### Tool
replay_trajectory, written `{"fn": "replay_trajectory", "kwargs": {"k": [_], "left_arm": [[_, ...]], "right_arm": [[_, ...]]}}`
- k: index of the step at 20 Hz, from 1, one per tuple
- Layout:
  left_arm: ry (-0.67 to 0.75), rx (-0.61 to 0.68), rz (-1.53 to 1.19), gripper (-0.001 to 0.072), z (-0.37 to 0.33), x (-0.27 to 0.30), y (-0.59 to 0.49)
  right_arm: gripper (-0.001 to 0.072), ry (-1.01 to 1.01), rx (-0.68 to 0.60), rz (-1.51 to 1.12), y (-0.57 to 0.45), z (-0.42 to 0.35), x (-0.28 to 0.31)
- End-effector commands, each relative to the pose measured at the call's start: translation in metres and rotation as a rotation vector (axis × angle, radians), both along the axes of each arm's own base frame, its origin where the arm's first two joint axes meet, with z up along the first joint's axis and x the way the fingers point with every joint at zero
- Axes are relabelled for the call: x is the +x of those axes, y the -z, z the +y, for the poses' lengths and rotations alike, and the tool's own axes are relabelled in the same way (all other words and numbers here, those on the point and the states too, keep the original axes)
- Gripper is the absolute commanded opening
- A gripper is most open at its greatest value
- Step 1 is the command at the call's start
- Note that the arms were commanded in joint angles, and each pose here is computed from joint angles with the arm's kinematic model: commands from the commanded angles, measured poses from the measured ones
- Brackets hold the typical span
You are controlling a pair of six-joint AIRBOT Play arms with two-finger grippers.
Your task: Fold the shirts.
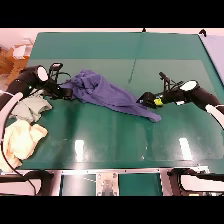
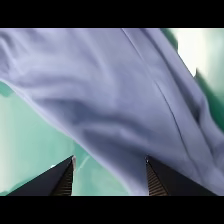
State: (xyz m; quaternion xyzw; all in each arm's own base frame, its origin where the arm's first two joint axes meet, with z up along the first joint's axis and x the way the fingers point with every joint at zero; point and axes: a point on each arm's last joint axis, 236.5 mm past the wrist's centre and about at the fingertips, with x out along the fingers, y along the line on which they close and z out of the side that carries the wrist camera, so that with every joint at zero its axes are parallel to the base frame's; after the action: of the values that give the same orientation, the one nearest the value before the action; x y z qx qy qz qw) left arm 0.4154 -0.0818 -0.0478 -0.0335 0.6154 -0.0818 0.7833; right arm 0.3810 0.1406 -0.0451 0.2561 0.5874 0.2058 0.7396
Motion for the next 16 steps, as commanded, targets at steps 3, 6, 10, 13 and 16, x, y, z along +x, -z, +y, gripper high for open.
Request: {"fn": "replay_trajectory", "kwargs": {"k": [3, 6, 10, 13, 16], "left_arm": [[-0.108, -0.058, -0.046, 0.0499, -0.006, 0.01, 0.015], [-0.19, -0.108, -0.148, 0.0498, -0.002, 0.039, 0.013], [-0.283, -0.204, -0.144, 0.0498, 0.007, 0.05, 0.019], [-0.282, -0.21, -0.152, 0.0497, 0.006, 0.052, 0.018], [-0.28, -0.213, -0.104, 0.0497, 0.004, 0.038, 0.03]], "right_arm": [[0.0504, -0.106, -0.112, -0.028, 0.014, -0.009, 0.002], [0.0504, -0.163, -0.119, -0.005, 0.028, 0.002, -0.006], [0.0492, -0.238, -0.132, 0.03, 0.049, 0.023, -0.014], [0.0371, -0.273, -0.131, 0.004, 0.041, 0.037, -0.008], [0.0543, -0.352, -0.094, 0.032, 0.02, 0.047, -0.017]]}}
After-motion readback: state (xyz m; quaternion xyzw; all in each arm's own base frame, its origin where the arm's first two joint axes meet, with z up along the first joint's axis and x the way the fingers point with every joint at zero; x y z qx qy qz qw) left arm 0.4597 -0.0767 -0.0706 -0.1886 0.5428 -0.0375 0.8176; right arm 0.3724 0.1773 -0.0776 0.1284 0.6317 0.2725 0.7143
